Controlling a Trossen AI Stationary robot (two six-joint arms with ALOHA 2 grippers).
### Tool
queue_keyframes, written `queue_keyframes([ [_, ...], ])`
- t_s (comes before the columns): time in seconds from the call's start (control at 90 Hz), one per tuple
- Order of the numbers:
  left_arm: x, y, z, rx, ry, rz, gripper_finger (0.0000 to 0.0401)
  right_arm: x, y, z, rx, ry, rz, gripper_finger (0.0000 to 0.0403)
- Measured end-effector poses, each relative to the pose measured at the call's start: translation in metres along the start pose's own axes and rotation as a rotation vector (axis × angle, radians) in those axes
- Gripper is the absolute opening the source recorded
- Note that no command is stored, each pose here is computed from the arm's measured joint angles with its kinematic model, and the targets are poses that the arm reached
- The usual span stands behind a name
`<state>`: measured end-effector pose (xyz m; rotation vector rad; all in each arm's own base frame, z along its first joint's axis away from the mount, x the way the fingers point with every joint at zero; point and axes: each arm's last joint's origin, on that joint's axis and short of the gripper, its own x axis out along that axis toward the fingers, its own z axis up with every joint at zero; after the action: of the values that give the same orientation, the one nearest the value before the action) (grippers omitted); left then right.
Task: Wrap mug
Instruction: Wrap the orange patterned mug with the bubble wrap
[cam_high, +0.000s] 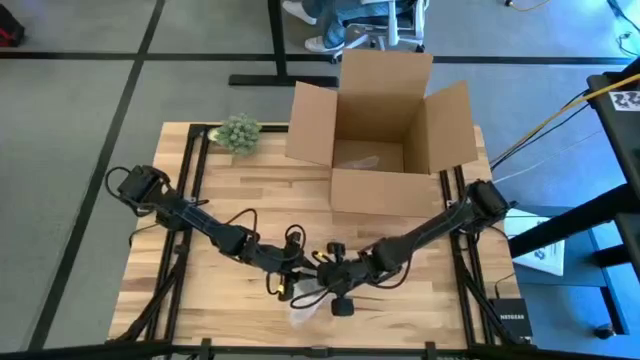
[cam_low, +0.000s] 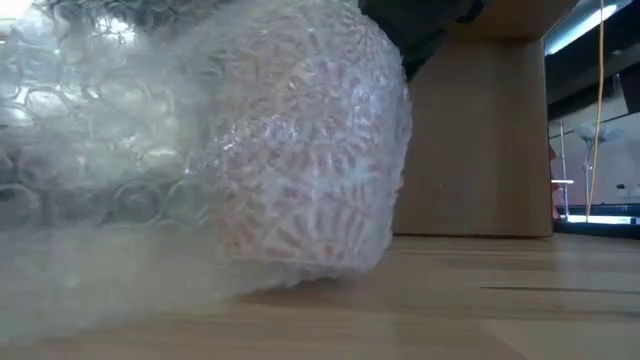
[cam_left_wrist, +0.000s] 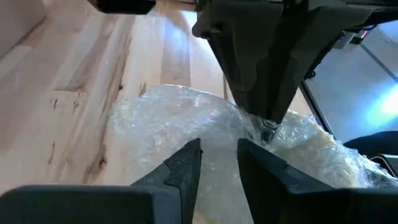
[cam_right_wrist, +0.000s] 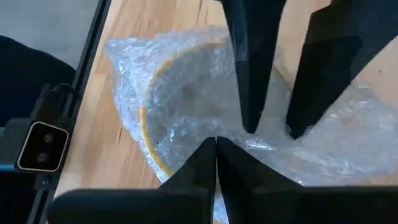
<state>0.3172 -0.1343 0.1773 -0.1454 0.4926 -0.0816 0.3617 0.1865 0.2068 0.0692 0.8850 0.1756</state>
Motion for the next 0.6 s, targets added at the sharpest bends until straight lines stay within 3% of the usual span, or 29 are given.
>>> queue_keyframes([
  [0.167, -0.007, -0.004, 0.006, 0.038, 0.019, -0.012, 0.0092, 0.0, -0.001, 0.0, -0.001, -0.002, -0.022, 0.0001],
  [0.333, -0.036, -0.017, 0.022, 0.055, 0.092, -0.035, 0.0092, 0.001, 0.0, -0.001, -0.005, 0.002, -0.028, 0.0001],
  [0.467, -0.057, -0.029, 0.012, 0.015, 0.202, -0.045, 0.0092, 0.001, -0.001, -0.001, -0.019, 0.002, -0.031, 0.0001],
  [0.6, -0.059, -0.038, -0.001, -0.026, 0.241, -0.053, 0.0092, 0.001, -0.004, 0.0, -0.038, -0.001, -0.048, 0.0001],
])
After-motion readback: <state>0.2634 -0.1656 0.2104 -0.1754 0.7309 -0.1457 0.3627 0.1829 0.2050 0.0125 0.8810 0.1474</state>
